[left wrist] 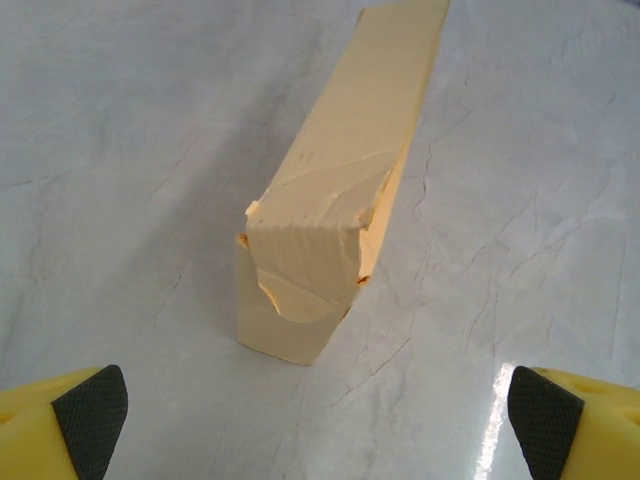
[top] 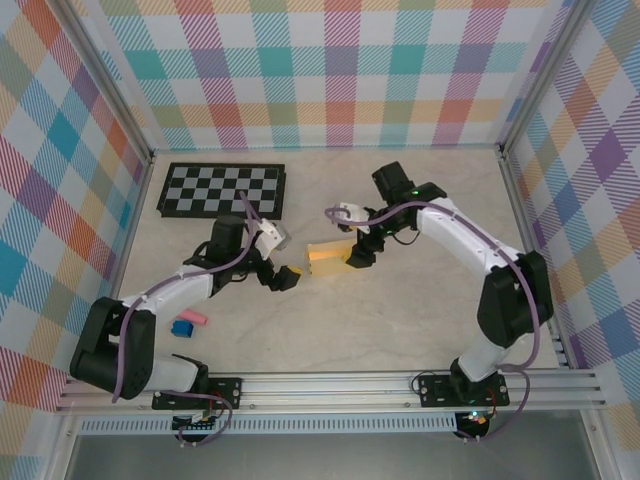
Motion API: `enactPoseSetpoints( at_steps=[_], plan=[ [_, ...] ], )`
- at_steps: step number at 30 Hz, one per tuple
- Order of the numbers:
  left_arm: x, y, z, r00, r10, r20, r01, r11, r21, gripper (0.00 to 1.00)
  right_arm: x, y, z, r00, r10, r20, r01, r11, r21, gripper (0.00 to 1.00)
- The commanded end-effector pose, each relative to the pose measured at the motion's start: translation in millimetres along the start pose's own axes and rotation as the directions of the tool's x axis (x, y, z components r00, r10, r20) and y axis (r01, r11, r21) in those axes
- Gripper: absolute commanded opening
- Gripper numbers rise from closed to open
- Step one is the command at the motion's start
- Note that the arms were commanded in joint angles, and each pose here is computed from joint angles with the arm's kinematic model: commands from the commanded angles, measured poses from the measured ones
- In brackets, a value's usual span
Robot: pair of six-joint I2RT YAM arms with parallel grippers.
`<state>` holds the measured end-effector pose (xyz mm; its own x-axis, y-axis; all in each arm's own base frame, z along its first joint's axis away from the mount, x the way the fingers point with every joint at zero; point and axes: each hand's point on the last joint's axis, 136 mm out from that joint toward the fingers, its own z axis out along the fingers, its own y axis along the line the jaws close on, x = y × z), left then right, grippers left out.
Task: Fold the paper box
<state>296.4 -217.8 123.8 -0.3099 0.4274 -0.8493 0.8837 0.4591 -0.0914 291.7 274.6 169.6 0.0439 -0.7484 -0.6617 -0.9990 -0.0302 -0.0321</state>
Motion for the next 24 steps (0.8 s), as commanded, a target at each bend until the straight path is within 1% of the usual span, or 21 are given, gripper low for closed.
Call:
enactPoseSetpoints(
  at_steps=[1, 2, 4, 7, 9, 11, 14, 15, 17, 19, 24],
  plan=[
    [4.0, -3.5, 12.9, 0.976, 0.213, -0.047, -0.211, 0.976, 0.043, 1.0, -7.8, -3.5, 6.7, 0.985, -0.17, -0.011, 0.169, 0.985, -0.045, 0.82],
    [4.3, 1.4, 17.9, 0.971, 0.232, -0.05, -0.231, 0.972, 0.031, 1.0, -7.2, -7.1, 9.7, 0.985, -0.171, -0.016, 0.17, 0.984, -0.048, 0.81],
    [-0.9, 10.1, 24.8, 0.965, 0.262, -0.025, -0.262, 0.965, 0.001, 0.99, -4.9, -12.7, 14.2, 0.984, -0.175, -0.027, 0.174, 0.983, -0.052, 0.8],
    [-2.4, 8.9, 34.0, 0.954, 0.298, -0.008, -0.298, 0.954, 0.033, 0.95, -0.9, -17.2, 22.7, 0.989, -0.14, -0.04, 0.136, 0.987, -0.086, 0.79],
    [-1.7, 8.6, 39.3, 0.945, 0.327, -0.008, -0.326, 0.945, 0.035, 0.94, 5.6, -19.6, 30.1, 0.991, -0.117, -0.057, 0.111, 0.989, -0.102, 0.78],
    [-8.1, 8.6, 45.3, 0.94, 0.339, 0.034, -0.34, 0.94, 0.019, 0.93, 10.7, -21.2, 35.8, 0.994, -0.084, -0.069, 0.076, 0.99, -0.117, 0.77],
    [-13.8, -2.4, 59.5, 0.926, 0.375, 0.053, -0.377, 0.925, 0.049, 0.9, 11.0, -18.1, 39.3, 0.997, -0.046, -0.068, 0.035, 0.988, -0.152, 0.68],
    [-15.7, -6.3, 64.3, 0.922, 0.383, 0.056, -0.386, 0.92, 0.064, 0.88, 11.6, -16.8, 39.5, 0.997, -0.036, -0.069, 0.024, 0.987, -0.161, 0.66],
    [-16.5, -13.1, 72.8, 0.922, 0.38, 0.072, -0.385, 0.917, 0.1, 0.81, 12.1, -14.9, 40.3, 0.997, -0.02, -0.071, 0.008, 0.985, -0.172, 0.58],
    [-15.7, -14.9, 79.1, 0.922, 0.377, 0.093, -0.386, 0.917, 0.103, 0.79, 13.7, -13.5, 40.2, 0.997, -0.01, -0.073, -0.003, 0.984, -0.178, 0.54],
    [-11.8, -13.3, 86.6, 0.917, 0.385, 0.106, -0.395, 0.914, 0.09, 0.68, 19.0, -10.6, 36.8, 0.995, 0.007, -0.097, -0.025, 0.983, -0.184, 0.37]
  ],
)
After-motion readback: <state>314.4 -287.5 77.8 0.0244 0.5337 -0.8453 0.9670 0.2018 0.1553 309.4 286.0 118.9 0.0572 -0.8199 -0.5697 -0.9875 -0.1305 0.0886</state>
